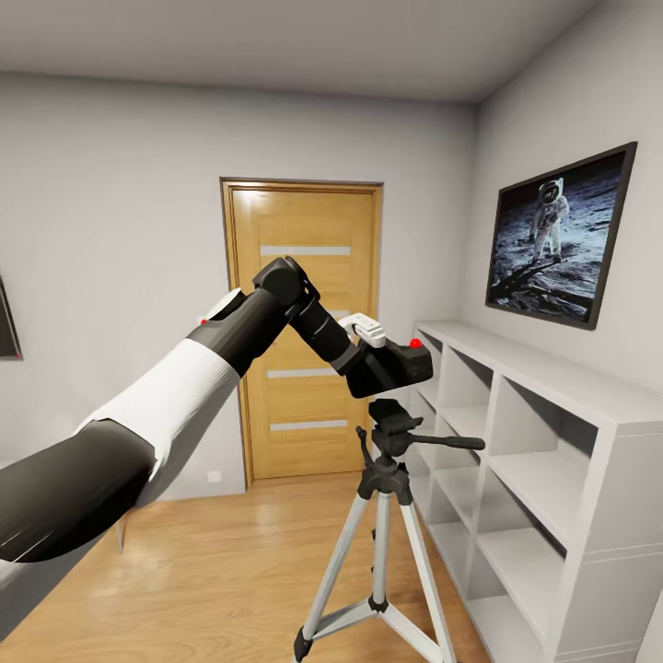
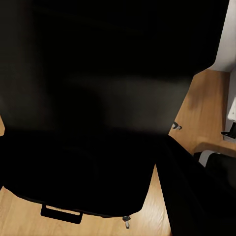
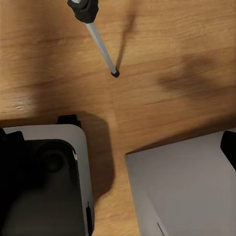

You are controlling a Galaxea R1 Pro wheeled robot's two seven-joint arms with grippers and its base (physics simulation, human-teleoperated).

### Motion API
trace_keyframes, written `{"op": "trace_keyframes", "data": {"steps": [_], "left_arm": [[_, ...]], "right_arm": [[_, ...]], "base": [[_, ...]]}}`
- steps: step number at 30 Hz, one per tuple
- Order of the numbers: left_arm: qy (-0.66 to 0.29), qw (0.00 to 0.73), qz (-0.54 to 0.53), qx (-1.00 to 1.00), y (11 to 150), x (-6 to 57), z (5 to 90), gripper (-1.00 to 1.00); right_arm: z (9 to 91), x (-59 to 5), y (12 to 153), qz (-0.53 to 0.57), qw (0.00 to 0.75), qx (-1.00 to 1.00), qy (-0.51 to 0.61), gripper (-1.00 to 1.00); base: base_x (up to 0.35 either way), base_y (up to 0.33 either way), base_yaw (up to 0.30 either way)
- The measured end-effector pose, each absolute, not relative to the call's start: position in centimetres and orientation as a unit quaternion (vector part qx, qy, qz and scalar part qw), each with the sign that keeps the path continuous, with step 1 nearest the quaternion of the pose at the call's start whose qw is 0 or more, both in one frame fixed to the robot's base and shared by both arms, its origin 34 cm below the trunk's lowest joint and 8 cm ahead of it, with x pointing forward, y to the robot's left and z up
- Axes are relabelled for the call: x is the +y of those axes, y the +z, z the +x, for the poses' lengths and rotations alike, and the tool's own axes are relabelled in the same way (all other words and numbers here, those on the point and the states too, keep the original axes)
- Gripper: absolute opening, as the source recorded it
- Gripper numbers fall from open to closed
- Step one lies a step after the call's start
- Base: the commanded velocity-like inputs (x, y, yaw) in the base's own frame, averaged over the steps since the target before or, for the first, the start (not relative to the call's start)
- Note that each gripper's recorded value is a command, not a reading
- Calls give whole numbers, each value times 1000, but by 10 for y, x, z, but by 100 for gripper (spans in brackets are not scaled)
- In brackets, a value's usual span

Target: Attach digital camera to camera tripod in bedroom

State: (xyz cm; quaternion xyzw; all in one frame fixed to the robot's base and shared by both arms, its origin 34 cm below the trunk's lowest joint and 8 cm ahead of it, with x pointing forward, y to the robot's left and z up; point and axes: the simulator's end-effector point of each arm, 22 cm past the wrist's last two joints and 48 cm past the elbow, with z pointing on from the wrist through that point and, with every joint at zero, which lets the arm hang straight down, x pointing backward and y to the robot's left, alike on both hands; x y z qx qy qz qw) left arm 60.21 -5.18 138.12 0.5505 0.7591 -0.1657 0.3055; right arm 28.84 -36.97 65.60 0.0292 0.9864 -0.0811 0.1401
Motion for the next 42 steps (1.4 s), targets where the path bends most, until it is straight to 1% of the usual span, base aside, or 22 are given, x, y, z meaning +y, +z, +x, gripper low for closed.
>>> {"op": "trace_keyframes", "data": {"steps": [12,21,37,42], "left_arm": [[-166,306,550,759,1381,-52,602,-100],[-165,306,551,759,1381,-52,602,-100],[-164,303,551,760,1378,-52,602,-100],[-165,302,551,760,1378,-52,602,-100]], "right_arm": [[288,-369,656,29,140,986,-81,100],[288,-369,656,29,140,986,-81,100],[288,-369,656,29,140,986,-81,100],[295,-370,658,28,155,984,-82,100]], "base": [[5,0,0],[112,0,0],[6,0,0],[0,0,0]]}}
